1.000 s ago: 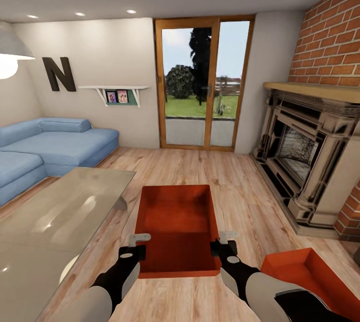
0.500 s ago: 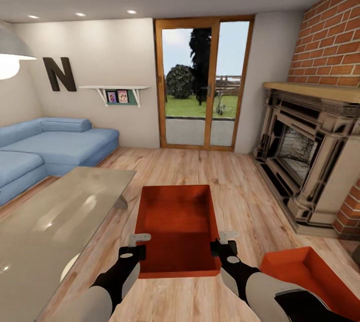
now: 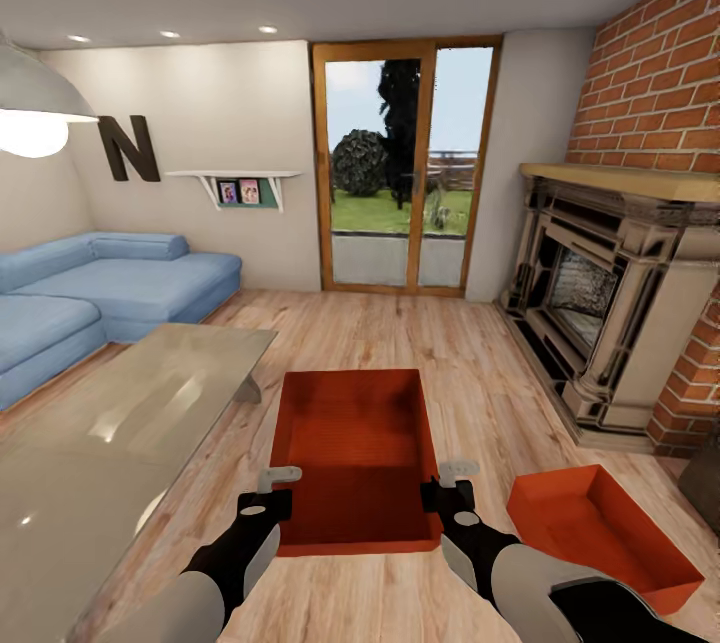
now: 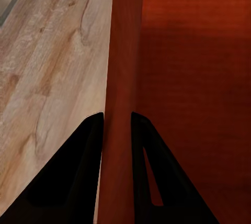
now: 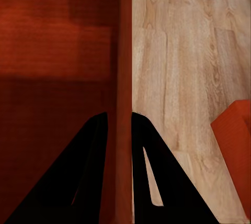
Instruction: Move the two storage containers from the living room to the garage. In the garage, place one container on the floor and stack the other container on top of it (either order is fine).
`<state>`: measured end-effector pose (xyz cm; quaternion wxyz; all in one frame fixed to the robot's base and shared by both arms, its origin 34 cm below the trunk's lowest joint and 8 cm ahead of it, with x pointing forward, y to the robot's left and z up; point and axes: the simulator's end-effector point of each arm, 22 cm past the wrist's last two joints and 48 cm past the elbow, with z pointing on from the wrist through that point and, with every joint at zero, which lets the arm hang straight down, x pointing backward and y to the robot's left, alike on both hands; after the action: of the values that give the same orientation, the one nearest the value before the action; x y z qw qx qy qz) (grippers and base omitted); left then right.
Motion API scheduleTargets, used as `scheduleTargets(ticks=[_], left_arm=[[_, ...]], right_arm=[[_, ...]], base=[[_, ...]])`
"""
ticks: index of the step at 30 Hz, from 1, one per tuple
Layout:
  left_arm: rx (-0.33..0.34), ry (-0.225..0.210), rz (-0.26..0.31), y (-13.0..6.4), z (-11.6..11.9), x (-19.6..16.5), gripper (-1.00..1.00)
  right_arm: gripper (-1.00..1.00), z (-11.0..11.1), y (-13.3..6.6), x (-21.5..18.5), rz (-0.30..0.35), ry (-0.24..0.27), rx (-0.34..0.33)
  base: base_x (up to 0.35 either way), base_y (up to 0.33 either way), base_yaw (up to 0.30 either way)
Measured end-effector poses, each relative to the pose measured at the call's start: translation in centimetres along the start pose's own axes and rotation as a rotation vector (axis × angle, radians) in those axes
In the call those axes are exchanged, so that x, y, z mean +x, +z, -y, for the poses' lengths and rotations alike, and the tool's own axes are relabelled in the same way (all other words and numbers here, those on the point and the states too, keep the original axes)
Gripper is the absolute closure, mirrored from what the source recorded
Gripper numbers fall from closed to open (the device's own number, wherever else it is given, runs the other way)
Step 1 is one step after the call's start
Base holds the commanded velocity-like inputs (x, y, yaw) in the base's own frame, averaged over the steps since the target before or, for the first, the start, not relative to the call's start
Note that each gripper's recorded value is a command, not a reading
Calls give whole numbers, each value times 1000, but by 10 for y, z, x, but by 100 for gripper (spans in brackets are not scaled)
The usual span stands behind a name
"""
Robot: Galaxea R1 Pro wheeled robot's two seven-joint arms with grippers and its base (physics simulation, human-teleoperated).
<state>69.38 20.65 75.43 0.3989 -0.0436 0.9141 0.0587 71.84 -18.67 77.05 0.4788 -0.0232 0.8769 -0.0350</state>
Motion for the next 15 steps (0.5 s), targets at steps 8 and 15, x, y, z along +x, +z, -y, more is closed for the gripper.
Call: scheduleTargets(ticks=[8,15], left_arm=[[0,0,2,0,0,0,100],[0,-1,3,0,0,-1,100]], right_arm=[[100,0,0,0,2,0,0],[100,0,0,-1,3,0,0]], base=[[-346,0,0],[-346,0,28]])
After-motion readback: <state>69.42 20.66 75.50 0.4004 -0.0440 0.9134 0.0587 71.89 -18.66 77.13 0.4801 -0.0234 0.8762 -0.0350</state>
